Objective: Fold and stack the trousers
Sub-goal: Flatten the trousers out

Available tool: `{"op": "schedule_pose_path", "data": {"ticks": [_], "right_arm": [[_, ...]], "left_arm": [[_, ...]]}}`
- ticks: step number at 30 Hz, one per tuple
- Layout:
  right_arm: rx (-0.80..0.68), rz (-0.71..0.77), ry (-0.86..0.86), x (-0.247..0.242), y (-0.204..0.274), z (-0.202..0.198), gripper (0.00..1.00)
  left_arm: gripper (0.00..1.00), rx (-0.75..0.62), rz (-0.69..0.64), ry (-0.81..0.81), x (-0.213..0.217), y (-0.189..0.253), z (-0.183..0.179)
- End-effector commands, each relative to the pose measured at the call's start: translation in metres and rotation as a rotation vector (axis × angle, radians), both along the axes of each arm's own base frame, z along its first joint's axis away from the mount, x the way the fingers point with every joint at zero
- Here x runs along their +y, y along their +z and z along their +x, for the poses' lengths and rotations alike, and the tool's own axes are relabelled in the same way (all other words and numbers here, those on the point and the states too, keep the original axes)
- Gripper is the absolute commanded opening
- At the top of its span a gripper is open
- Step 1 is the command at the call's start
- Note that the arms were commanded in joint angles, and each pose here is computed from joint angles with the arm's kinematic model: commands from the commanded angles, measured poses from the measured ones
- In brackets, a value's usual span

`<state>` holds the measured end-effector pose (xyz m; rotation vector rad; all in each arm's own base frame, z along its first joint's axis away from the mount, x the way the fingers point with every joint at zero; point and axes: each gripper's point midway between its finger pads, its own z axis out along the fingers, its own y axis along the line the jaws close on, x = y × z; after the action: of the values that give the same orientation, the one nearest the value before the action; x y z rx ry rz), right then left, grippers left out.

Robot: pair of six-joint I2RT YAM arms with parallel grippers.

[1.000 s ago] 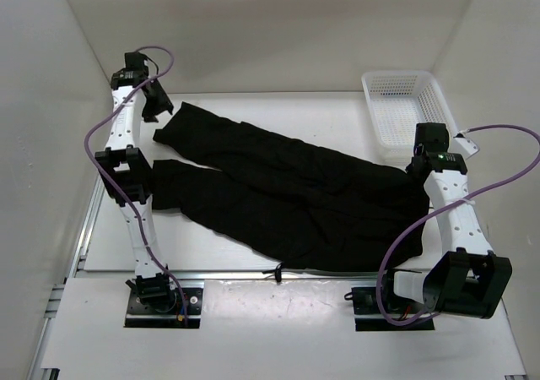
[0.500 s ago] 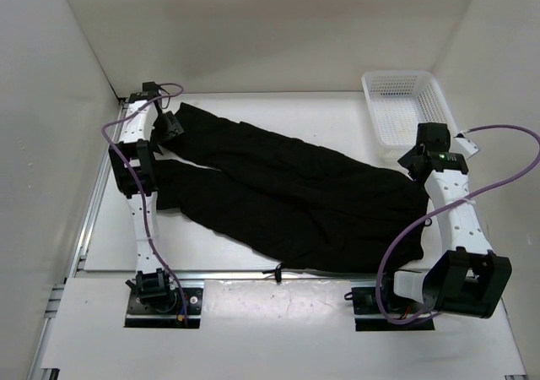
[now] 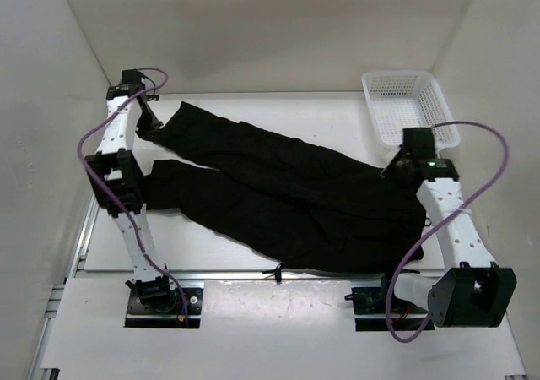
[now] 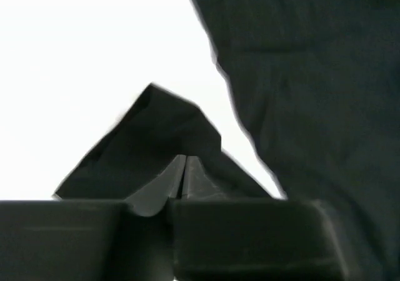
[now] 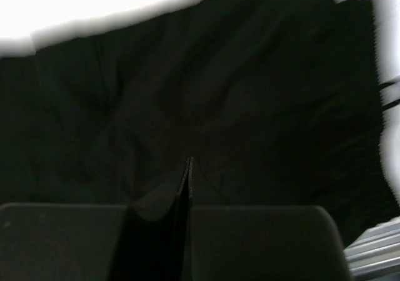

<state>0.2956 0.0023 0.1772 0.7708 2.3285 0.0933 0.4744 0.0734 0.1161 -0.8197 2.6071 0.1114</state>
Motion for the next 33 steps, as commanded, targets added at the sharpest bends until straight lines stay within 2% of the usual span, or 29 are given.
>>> {"op": "schedule_pose_path", "data": {"ticks": [1,2,3,4,7,11,12,15,16,21,27,33], "right_arm": [[0.157,0.096,0.14,0.051,-0.05,-0.022,0.0],[0.18,0.11,0.126,0.055,-0.059,-0.024,0.0],[0.199,0.115,0.114,0.055,-0.067,-0.023,0.0],[0.237,0.115,0.117,0.059,-0.082,-0.027,0.0],[0.242,0.137,0.114,0.065,-0.099,-0.012,0.0],[0.308,0.151,0.11,0.071,-0.126,0.007,0.07],[0.32,0.154,0.101,0.072,-0.132,0.011,0.12],[0.382,0.169,0.074,0.076,-0.156,0.02,0.18],[0.375,0.166,0.059,0.076,-0.158,0.025,0.23],[0.353,0.128,0.059,0.076,-0.158,0.055,0.27],[0.287,0.09,0.124,0.092,-0.14,0.099,0.27],[0.192,0.007,0.282,0.14,-0.093,0.12,0.3]], "left_arm": [[0.1,-0.022,-0.017,0.043,-0.006,0.024,-0.041],[0.1,0.003,-0.045,0.033,-0.012,0.014,-0.052],[0.1,-0.028,-0.069,0.031,-0.018,0.014,-0.056],[0.1,0.048,-0.121,0.019,-0.029,-0.016,-0.08],[0.1,0.144,-0.138,0.037,-0.034,-0.052,-0.105],[0.1,0.211,-0.155,0.085,-0.027,-0.081,-0.108],[0.1,0.232,-0.172,0.108,-0.026,-0.089,-0.11],[0.1,0.215,-0.206,0.163,-0.013,-0.096,-0.103],[0.1,0.225,-0.208,0.173,-0.009,-0.102,-0.101],[0.1,0.212,-0.19,0.22,0.014,-0.103,-0.092],[0.1,0.204,-0.129,0.304,0.055,-0.095,-0.091],[0.1,0.142,-0.051,0.383,0.093,-0.05,-0.107]]}}
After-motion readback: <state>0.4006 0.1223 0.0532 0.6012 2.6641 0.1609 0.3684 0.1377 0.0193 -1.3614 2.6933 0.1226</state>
